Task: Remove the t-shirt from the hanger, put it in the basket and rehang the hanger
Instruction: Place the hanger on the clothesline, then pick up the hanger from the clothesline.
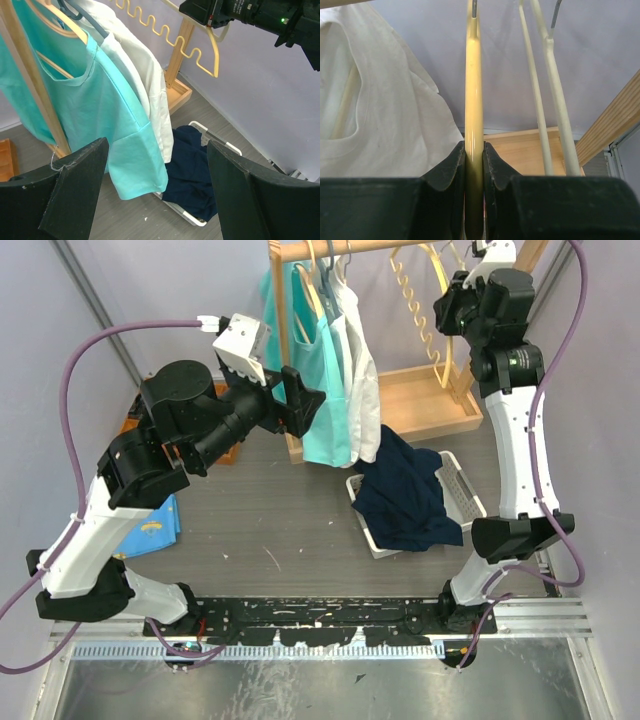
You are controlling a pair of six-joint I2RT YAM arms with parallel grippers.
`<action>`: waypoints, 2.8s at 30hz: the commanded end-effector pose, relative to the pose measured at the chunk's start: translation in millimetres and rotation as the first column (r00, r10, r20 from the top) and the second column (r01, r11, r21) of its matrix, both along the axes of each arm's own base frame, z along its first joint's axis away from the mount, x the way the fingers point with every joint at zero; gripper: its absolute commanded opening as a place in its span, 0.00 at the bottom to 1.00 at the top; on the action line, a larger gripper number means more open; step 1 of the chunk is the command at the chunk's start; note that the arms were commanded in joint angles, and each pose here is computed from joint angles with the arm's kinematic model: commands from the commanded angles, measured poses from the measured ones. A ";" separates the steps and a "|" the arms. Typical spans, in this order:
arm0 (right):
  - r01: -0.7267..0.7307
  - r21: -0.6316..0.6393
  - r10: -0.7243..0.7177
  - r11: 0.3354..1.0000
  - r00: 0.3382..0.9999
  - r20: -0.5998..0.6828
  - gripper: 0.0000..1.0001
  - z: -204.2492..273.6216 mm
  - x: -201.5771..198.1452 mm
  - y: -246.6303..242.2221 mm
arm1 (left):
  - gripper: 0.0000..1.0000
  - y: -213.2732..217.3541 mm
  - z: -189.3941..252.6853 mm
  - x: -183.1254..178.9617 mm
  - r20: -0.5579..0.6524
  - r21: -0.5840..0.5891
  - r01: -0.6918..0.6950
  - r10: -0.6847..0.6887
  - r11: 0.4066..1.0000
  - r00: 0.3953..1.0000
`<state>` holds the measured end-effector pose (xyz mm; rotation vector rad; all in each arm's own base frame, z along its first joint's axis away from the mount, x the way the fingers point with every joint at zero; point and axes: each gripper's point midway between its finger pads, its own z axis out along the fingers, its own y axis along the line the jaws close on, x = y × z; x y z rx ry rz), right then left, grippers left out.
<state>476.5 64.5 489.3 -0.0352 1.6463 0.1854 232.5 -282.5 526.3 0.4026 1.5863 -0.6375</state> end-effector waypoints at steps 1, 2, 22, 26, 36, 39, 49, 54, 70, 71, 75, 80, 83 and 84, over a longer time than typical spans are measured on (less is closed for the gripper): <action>-0.024 0.042 0.017 0.999 0.988 0.155 0.01 49.3 -4.5 1.4 | 0.87 4.1 3.6 4.9 0.024 -0.002 -0.031 0.031 1.000 0.999; -0.023 0.044 0.017 0.999 0.989 0.149 0.01 47.2 -4.1 1.5 | 0.87 4.9 4.2 5.1 0.026 -0.003 -0.034 0.034 0.999 0.999; 0.027 0.072 -0.039 0.997 0.985 0.165 0.56 65.5 -70.5 -14.4 | 0.91 3.7 -2.5 8.0 0.007 0.006 -0.047 0.047 0.999 0.999; -0.034 0.094 0.016 0.995 0.982 0.186 0.56 74.4 -94.8 -5.7 | 0.91 10.4 -4.3 9.7 0.005 -0.006 -0.079 0.079 0.997 0.997; -0.275 0.151 0.243 0.949 0.949 0.204 0.53 82.7 -120.7 49.4 | 0.91 15.7 -18.2 5.4 -0.044 -0.010 -0.088 0.087 0.996 0.995; -0.293 0.146 0.264 0.945 0.946 0.190 0.53 81.5 -120.1 64.7 | 0.91 15.5 -22.0 3.8 -0.061 -0.019 -0.085 0.084 0.996 0.995; -0.288 0.149 0.275 0.946 0.956 0.105 0.52 54.5 -105.3 123.7 | 0.91 19.5 -26.9 -0.9 -0.088 -0.005 -0.078 0.077 0.997 0.993; -0.237 0.159 0.229 0.958 0.971 0.067 0.50 41.0 -95.2 124.3 | 0.91 24.4 -28.2 -4.5 -0.096 -0.020 -0.080 0.078 0.997 0.992; -0.237 0.146 0.239 0.960 0.971 0.005 0.49 15.6 -79.8 141.7 | 0.91 26.8 -31.9 -3.5 -0.099 -0.018 -0.093 0.091 0.995 0.991; -0.235 0.144 0.237 0.961 0.971 0.001 0.49 14.2 -78.8 142.4 | 0.91 27.3 -31.4 -3.2 -0.098 -0.019 -0.095 0.093 0.995 0.991; -0.212 0.133 0.216 0.968 0.976 -0.017 0.49 7.4 -72.8 144.2 | 0.91 26.7 -31.6 -3.3 -0.097 -0.018 -0.093 0.091 0.996 0.991; -0.170 0.108 0.173 0.980 0.985 -0.025 0.47 3.2 -66.0 144.6 | 0.91 26.0 -32.0 -2.8 -0.096 -0.018 -0.093 0.091 0.995 0.991; -0.134 0.088 0.137 0.987 0.990 -0.024 0.43 2.0 -62.1 142.7 | 0.91 25.4 -31.9 -2.8 -0.095 -0.019 -0.092 0.089 0.996 0.991; -0.125 0.083 0.128 0.989 0.992 -0.025 0.42 1.6 -61.1 142.0 | 0.91 25.5 -31.6 -2.6 -0.094 -0.020 -0.092 0.090 0.996 0.991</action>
